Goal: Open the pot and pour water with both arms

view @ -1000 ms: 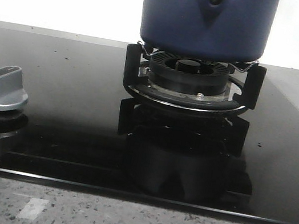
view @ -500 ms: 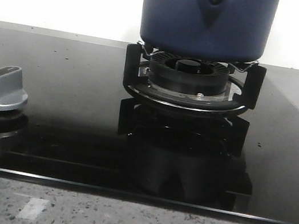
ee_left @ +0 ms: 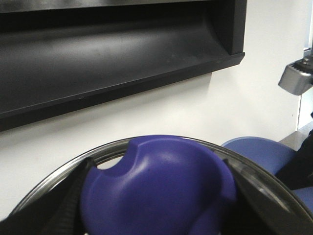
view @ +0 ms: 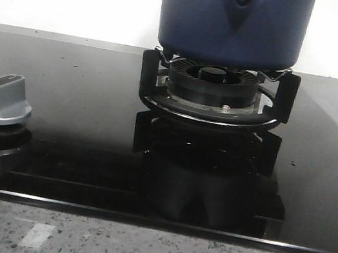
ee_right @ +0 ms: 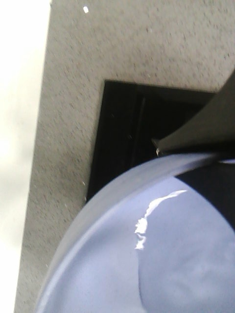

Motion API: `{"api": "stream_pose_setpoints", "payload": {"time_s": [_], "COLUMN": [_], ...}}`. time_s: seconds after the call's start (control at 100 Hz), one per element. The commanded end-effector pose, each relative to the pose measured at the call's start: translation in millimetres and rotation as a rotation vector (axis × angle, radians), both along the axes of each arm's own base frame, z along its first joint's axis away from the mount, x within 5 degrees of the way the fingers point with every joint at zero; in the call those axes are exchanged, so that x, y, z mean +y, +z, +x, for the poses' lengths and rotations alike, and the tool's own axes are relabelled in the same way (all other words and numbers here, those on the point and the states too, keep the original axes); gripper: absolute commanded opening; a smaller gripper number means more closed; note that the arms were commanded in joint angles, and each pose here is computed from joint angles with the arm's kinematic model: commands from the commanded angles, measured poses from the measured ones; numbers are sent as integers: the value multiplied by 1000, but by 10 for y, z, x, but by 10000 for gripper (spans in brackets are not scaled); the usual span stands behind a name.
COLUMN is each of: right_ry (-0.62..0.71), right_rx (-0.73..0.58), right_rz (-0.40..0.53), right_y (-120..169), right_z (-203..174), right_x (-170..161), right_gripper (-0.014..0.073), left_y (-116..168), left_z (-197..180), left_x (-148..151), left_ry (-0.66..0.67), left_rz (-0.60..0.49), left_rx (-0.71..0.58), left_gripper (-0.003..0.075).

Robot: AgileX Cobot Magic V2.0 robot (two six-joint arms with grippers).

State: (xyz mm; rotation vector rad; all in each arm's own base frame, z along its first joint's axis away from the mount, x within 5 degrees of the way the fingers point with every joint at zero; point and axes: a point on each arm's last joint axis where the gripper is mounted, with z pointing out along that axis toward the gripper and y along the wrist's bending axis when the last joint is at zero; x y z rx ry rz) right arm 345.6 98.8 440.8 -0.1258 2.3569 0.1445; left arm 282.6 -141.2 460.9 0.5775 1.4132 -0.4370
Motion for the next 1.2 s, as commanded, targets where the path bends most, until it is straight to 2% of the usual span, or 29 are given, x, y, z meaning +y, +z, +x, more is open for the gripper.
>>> {"api": "stream_pose_setpoints", "payload": {"time_s": [0.0,0.22,0.43,0.55,0.8,1.19], "right_ry": [-3,-8,-3,22,27,-16], "right_rx": [-174,-207,-189,-218,-351,-348], "right_rz": [9,-7,-33,-108,-271,-363], "right_y": [326,340,208,160,246,160], "right_z": [-104,-81,-39,-37,-84,-4], "right_x": [-63,-75,-50,49,270,257], "right_gripper": [-62,-62,-45,-45,-45,-45], "left_y": [233,234,235,237,238,238], "left_z": [-122,-115,-111,-104,-101,-99], "left_x": [83,92,98,108,112,115], "left_ry": [20,32,41,53,59,63], "left_rz": [-75,-77,-78,-81,-82,-83], "left_rx": [-45,-45,-46,-47,-47,-48], "left_gripper": [253,253,253,253,253,253]}}
